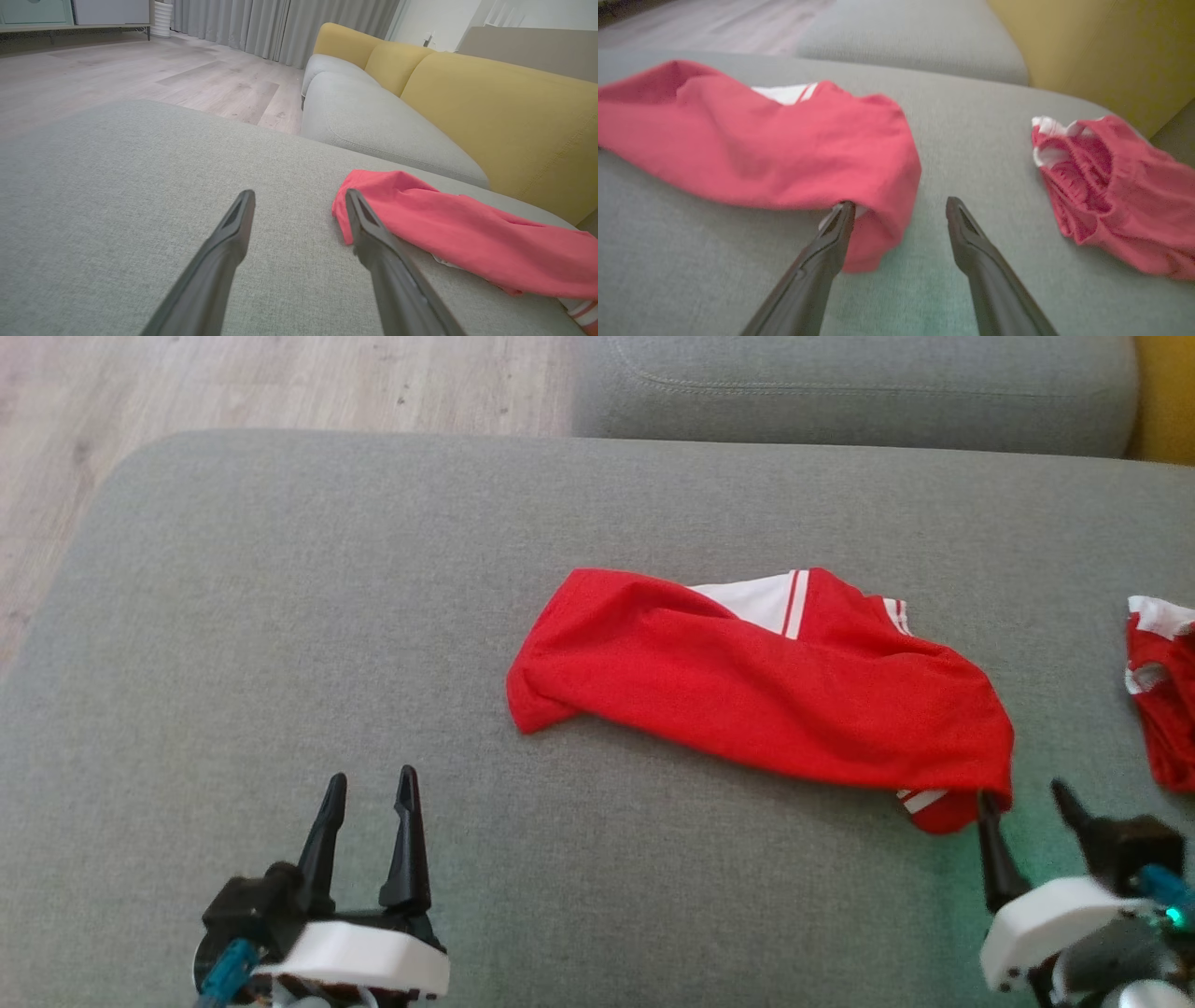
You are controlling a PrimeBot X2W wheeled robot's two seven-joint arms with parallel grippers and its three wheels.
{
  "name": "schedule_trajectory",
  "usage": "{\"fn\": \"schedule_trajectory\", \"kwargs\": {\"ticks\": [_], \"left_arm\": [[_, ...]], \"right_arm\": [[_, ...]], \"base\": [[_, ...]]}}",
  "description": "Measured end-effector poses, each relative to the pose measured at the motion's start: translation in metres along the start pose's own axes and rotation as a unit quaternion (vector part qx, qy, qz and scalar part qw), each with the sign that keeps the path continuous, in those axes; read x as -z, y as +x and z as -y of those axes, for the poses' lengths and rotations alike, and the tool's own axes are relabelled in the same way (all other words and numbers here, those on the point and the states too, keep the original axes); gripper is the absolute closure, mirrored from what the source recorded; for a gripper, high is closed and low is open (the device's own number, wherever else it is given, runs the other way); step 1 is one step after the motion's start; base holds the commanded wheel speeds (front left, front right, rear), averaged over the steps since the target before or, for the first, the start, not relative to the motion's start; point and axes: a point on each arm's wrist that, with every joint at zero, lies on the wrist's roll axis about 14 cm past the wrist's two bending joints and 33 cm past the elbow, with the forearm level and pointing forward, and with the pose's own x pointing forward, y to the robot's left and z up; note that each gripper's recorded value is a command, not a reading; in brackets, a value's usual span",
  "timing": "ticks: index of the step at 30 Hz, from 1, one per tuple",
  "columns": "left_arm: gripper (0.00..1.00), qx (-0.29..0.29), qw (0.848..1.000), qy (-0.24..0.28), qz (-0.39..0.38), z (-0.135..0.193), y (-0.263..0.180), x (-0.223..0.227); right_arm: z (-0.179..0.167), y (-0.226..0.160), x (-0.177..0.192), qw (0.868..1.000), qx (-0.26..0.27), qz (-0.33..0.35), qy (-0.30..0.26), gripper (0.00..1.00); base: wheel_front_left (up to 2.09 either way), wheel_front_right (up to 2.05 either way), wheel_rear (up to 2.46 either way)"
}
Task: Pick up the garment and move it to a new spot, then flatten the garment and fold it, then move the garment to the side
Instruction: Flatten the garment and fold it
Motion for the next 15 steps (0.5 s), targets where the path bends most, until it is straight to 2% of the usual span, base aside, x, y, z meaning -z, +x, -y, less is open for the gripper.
{"fn": "schedule_trajectory", "kwargs": {"ticks": [3, 7, 12, 15], "left_arm": [[0.0, 0.005, 1.0, 0.0, 0.0, 0.003, 0.001, 0.0], [0.0, 0.004, 1.0, 0.0, -0.001, 0.003, 0.001, 0.001], [0.0, -0.001, 1.0, 0.003, -0.007, -0.001, 0.002, 0.004], [0.0, -0.005, 1.0, 0.0, -0.006, -0.004, 0.004, 0.003]], "right_arm": [[0.006, -0.004, -0.032, 0.999, 0.009, 0.05, 0.004, 0.0], [0.01, -0.002, -0.057, 0.997, 0.014, 0.078, 0.002, 0.0], [0.011, 0.025, -0.108, 0.993, 0.009, 0.11, -0.035, 0.0], [0.006, 0.053, -0.121, 0.994, -0.011, 0.09, -0.053, 0.0]], "base": [[0.0, 0.0, 0.0], [0.0, 0.0, 0.0], [0.0, 0.0, 0.0], [0.0, 0.0, 0.0]]}}
